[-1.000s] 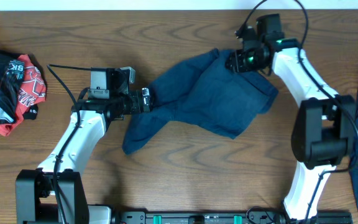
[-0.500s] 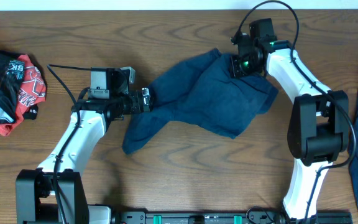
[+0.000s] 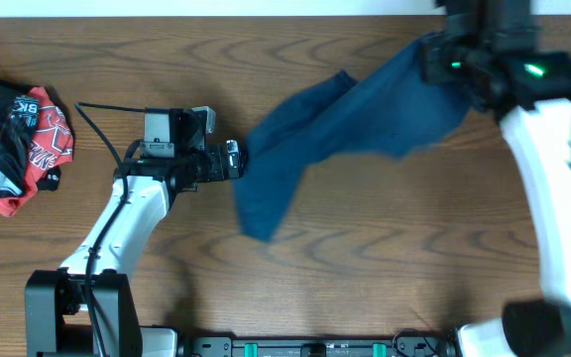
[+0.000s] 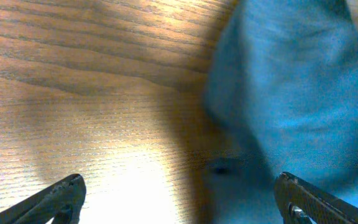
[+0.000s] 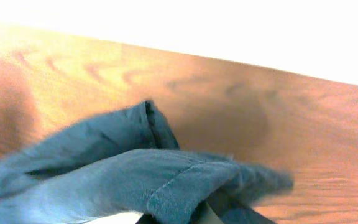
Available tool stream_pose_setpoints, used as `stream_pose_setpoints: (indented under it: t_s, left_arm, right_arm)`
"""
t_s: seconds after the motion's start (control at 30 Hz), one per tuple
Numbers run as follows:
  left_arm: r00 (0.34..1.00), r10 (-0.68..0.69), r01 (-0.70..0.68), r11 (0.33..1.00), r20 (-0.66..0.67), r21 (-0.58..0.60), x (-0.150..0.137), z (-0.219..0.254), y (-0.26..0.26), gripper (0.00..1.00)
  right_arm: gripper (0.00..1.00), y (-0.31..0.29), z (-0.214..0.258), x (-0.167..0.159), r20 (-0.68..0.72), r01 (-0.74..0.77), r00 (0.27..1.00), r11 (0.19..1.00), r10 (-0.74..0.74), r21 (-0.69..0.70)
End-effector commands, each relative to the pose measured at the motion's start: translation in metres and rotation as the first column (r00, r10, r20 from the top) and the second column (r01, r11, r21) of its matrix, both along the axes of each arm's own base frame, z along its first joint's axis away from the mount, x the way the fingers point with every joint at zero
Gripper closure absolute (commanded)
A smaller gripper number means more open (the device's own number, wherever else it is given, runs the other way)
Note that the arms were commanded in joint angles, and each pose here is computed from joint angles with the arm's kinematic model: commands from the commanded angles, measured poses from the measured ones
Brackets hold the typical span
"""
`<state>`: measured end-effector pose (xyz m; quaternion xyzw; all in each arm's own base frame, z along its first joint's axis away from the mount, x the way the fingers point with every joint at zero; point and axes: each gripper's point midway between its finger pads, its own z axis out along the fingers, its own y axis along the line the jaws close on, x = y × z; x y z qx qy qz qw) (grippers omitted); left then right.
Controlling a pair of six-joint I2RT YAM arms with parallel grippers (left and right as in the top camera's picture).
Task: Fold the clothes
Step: 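Lift the jeans with the right gripper and pull them rightward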
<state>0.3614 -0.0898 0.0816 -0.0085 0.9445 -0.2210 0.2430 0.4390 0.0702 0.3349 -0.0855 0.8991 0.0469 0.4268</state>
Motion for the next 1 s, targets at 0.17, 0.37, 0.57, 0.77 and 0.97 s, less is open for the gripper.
stream_pose_setpoints:
  t_s: [0.17,0.37,0.57,0.77,0.97]
  left_arm:
    - [1.000,-0.001,0.002,1.000,0.014,-0.014,0.003,0.005,-0.001,0.02]
    - [1.000,0.000,0.000,1.000,0.026,-0.017,0.006,0.007,-0.001,0.02]
    - [0.999,0.006,-0.006,1.000,0.034,-0.022,0.008,0.009,-0.002,0.02]
    - [0.999,0.006,-0.006,1.000,0.034,-0.021,0.008,0.009,-0.002,0.02]
    - [0.999,0.006,-0.006,1.000,0.033,-0.022,0.008,0.009,-0.002,0.02]
  right_arm:
    - [0.99,-0.023,0.087,-0.050,0.179,0.062,0.982,0.998,-0.057,-0.025]
    - [0.99,0.022,0.122,-0.076,0.266,-0.224,0.942,0.974,0.206,0.039]
    - [0.99,0.043,0.131,-0.070,0.309,-0.364,0.899,0.922,0.311,0.133]
    - [0.99,0.070,0.113,-0.050,0.278,-0.512,0.854,0.802,0.439,0.308]
    - [0.99,0.077,0.083,-0.034,0.194,-0.500,0.866,0.770,0.462,0.396]
